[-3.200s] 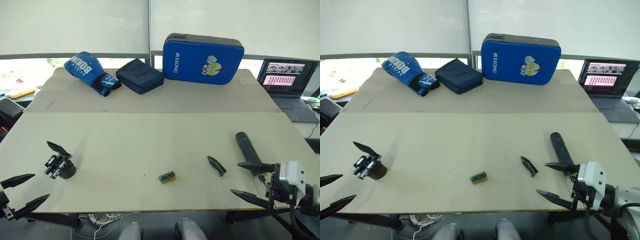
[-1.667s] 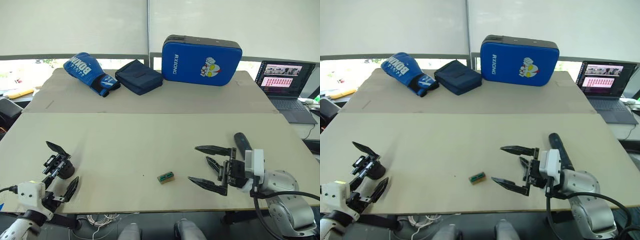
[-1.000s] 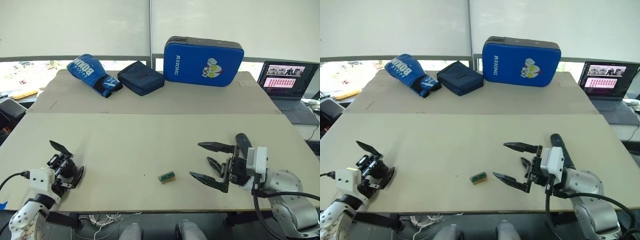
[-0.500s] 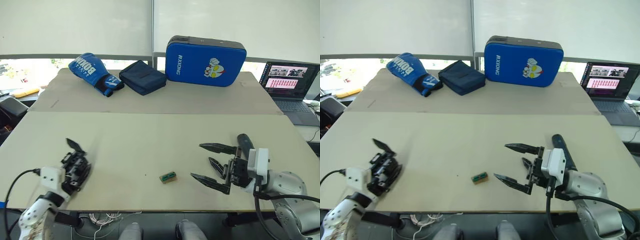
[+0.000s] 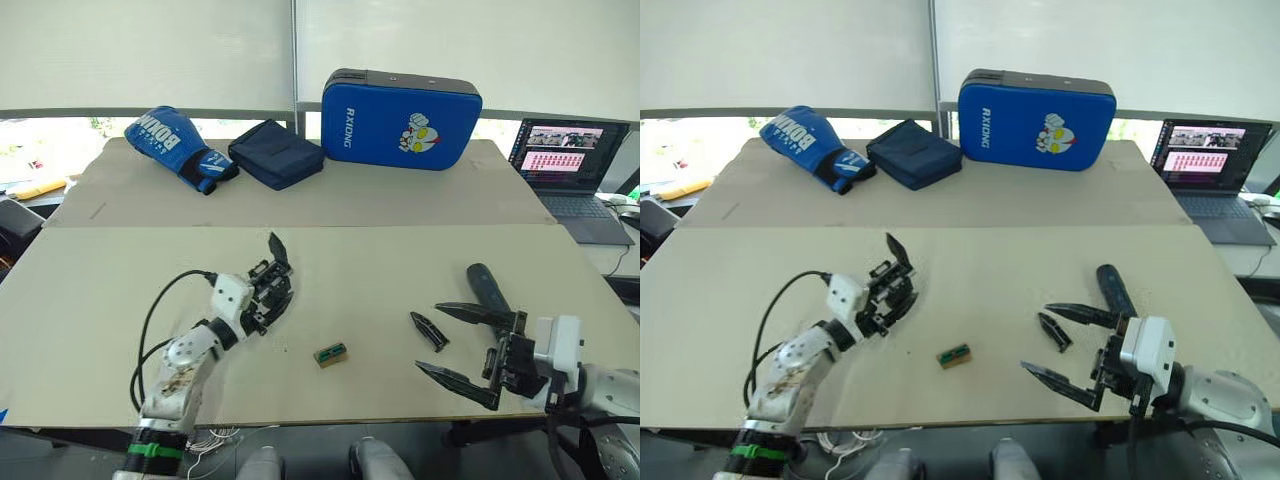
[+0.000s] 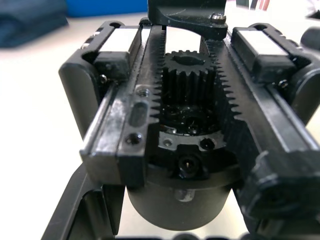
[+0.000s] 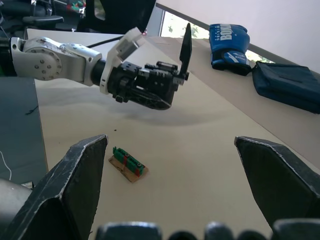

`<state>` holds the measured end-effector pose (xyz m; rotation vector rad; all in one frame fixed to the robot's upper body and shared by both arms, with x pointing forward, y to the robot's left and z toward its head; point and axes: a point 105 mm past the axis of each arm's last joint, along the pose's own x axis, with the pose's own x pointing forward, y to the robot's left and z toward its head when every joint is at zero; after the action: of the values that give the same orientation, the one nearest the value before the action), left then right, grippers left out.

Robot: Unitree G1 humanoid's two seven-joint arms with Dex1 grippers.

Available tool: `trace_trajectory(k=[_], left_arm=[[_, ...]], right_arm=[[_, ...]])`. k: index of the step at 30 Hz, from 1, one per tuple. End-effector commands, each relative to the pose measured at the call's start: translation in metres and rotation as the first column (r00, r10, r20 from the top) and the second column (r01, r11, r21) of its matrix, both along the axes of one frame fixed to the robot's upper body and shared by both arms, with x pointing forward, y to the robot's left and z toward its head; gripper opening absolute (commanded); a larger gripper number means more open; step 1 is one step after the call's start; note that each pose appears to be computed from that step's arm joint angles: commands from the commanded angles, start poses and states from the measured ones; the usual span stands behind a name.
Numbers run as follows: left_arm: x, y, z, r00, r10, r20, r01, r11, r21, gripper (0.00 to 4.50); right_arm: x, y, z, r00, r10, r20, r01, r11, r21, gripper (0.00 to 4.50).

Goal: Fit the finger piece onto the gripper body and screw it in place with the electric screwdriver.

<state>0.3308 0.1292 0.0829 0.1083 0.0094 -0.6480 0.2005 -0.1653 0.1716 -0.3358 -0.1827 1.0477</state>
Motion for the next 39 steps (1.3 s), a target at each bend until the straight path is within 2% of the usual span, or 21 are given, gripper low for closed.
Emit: trace_trajectory(k=[1, 10, 16, 17, 19, 20, 27, 31, 34, 39], left_arm=[[0.009, -0.011, 0.018, 0.996, -0.013, 0.093, 0.013, 1.000, -0.001, 2.39], [0.004, -0.029, -0.006, 0.997, -0.067, 0.035, 0.067, 0.998, 0.015, 2.39], [0.007, -0.024, -0.005, 0.999, -0.043, 0.021, 0.043, 0.999, -0.010, 2.39], [0.007, -0.022, -0.005, 0.999, -0.043, 0.022, 0.043, 0.999, -0.011, 3.43], [0.005, -0.018, -0.006, 0.999, -0.051, 0.006, 0.051, 0.999, -0.013, 4.33], [0.005, -0.013, -0.005, 0.999, -0.049, 0.009, 0.049, 0.999, -0.004, 4.47], [0.003, 0.022, 0.011, 0.983, -0.180, -0.037, 0.181, 0.983, 0.040, 4.47], [-0.004, 0.035, 0.012, 0.938, -0.332, -0.098, 0.342, 0.934, 0.104, 4.47], [0.002, 0.037, 0.010, 0.915, -0.387, -0.112, 0.401, 0.905, 0.145, 4.47], [0.010, 0.025, 0.005, 0.863, -0.489, -0.125, 0.504, 0.852, 0.141, 4.47]], right_arm=[[-0.005, 0.001, 0.014, 0.997, -0.013, 0.073, 0.013, 1.000, -0.006, 4.50], [-0.008, -0.002, 0.013, 0.997, -0.038, 0.068, 0.039, 0.999, -0.014, 4.50], [-0.007, -0.002, 0.013, 0.997, -0.043, 0.068, 0.044, 0.999, -0.013, 4.50], [-0.007, -0.002, 0.013, 0.997, -0.044, 0.068, 0.045, 0.999, -0.012, 4.50], [-0.007, -0.002, 0.013, 0.997, -0.046, 0.068, 0.046, 0.999, -0.010, 4.50], [-0.007, -0.002, 0.013, 0.996, -0.048, 0.069, 0.048, 0.999, -0.009, 4.50], [-0.011, -0.005, 0.011, 0.997, -0.053, 0.064, 0.054, 0.999, -0.010, 4.50], [-0.013, -0.006, 0.009, 0.996, -0.061, 0.059, 0.062, 0.998, -0.011, 4.50], [-0.014, -0.006, 0.009, 0.996, -0.064, 0.059, 0.065, 0.998, -0.011, 4.50], [-0.015, -0.006, 0.010, 0.995, -0.077, 0.059, 0.078, 0.997, -0.010, 4.50]])
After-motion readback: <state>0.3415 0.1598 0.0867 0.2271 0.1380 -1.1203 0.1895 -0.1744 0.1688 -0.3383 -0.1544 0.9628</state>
